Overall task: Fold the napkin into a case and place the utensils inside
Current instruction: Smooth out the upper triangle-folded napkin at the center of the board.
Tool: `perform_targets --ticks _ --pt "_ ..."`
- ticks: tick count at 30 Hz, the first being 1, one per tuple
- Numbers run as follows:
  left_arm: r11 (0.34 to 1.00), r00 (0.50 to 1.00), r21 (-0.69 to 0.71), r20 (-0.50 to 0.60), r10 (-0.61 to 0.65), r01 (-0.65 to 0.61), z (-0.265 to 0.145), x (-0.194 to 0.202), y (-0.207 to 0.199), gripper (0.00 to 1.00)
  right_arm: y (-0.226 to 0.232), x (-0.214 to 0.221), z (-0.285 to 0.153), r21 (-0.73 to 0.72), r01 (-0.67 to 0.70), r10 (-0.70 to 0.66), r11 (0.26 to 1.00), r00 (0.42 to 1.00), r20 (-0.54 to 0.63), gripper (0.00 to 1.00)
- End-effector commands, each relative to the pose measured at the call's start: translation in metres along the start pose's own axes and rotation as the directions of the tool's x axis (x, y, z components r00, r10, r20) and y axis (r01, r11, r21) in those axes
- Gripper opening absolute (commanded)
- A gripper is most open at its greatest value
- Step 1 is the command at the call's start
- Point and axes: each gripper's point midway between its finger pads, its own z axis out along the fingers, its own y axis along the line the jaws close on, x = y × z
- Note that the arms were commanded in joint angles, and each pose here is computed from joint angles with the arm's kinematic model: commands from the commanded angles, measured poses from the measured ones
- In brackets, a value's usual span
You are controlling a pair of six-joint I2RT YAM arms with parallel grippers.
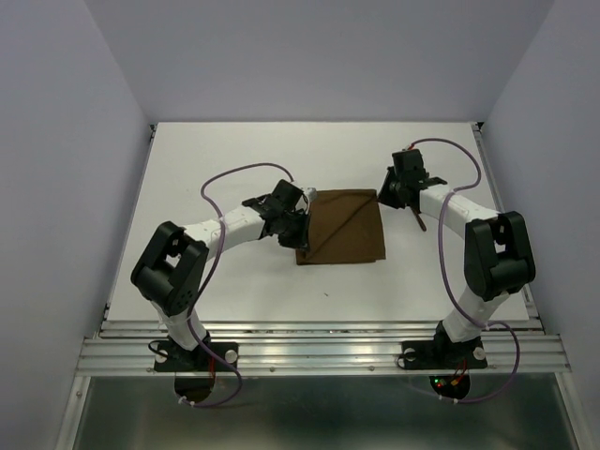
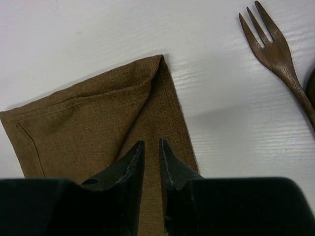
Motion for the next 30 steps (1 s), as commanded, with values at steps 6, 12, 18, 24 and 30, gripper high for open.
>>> perform_targets --ticks 6,12,18,24,30 --pt "1.0 1.0 0.003 0.006 0.01 -0.01 0.013 0.004 0.007 0.0 0.004 -0.003 -0.011 -0.027 0.004 -0.003 1.0 1.0 0.022 0.24" --pt "0.999 0.999 -0.041 -0.034 0.009 -0.01 0.025 0.016 0.021 0.0 0.004 -0.004 -0.011 -0.027 0.007 -0.006 1.0 1.0 0.022 0.25" --pt "0.997 1.0 -0.068 0.006 0.027 -0.026 0.014 0.003 0.019 0.0 0.006 -0.004 -0.016 -0.039 0.008 -0.008 0.999 1.0 0.015 0.24" --pt "0.999 0.997 -0.02 0.071 0.036 -0.034 -0.017 -0.013 -0.001 0.0 0.016 -0.016 -0.031 -0.075 0.009 -0.005 0.997 0.999 0.045 0.25" --pt "0.999 0.999 -0.038 0.02 0.026 -0.026 -0.009 0.006 0.009 0.0 0.016 -0.011 -0.029 -0.081 0.0 0.002 0.997 1.0 0.028 0.25"
